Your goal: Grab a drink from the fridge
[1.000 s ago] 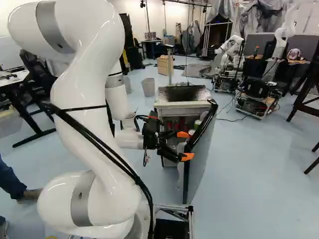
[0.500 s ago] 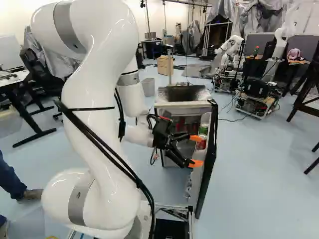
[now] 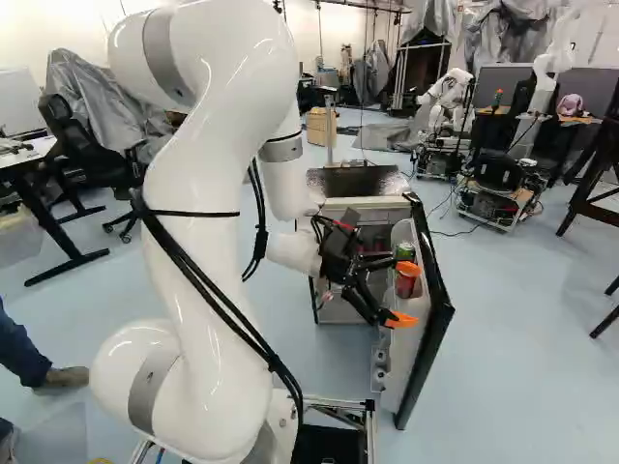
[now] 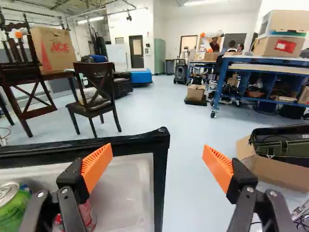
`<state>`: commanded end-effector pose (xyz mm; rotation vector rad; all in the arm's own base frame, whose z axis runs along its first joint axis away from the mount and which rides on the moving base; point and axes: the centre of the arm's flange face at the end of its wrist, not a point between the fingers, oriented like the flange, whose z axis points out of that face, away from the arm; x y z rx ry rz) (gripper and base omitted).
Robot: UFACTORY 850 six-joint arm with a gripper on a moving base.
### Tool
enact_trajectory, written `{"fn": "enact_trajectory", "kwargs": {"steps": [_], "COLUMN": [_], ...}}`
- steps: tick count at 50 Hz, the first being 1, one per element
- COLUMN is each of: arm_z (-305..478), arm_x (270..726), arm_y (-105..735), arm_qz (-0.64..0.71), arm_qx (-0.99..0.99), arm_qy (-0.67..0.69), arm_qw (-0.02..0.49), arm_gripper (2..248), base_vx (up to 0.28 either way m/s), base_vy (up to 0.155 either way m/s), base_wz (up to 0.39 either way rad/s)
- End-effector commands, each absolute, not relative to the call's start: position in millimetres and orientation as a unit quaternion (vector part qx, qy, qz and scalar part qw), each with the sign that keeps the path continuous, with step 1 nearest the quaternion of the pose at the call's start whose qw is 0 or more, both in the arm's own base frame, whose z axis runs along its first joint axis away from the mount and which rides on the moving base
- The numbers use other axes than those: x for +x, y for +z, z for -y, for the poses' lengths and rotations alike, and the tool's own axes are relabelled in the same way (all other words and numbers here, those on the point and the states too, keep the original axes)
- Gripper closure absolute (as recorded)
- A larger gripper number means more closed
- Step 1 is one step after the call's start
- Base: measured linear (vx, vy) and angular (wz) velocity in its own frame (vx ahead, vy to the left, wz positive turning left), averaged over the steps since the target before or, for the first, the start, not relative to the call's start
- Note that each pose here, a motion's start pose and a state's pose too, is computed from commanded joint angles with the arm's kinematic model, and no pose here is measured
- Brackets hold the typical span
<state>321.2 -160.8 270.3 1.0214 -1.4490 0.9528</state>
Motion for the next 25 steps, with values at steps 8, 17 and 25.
{"fn": "enact_trajectory", "kwargs": {"steps": [8,17,25], "arm_z": [181,204,225], "arm_x": [331,341,350], "arm_y": [272,273,274], "arm_qz": [0.625,0.641,0.655], "arm_qx": [0.406,0.381,0.36], "arm_qy": [0.395,0.391,0.387], "arm_qw": [0.537,0.539,0.541], "arm_gripper": [3,3,3], "base_vx": [0.0,0.0,0.0], "base_vy": [0.0,0.0,0.0], "base_wz": [0.0,0.0,0.0]}}
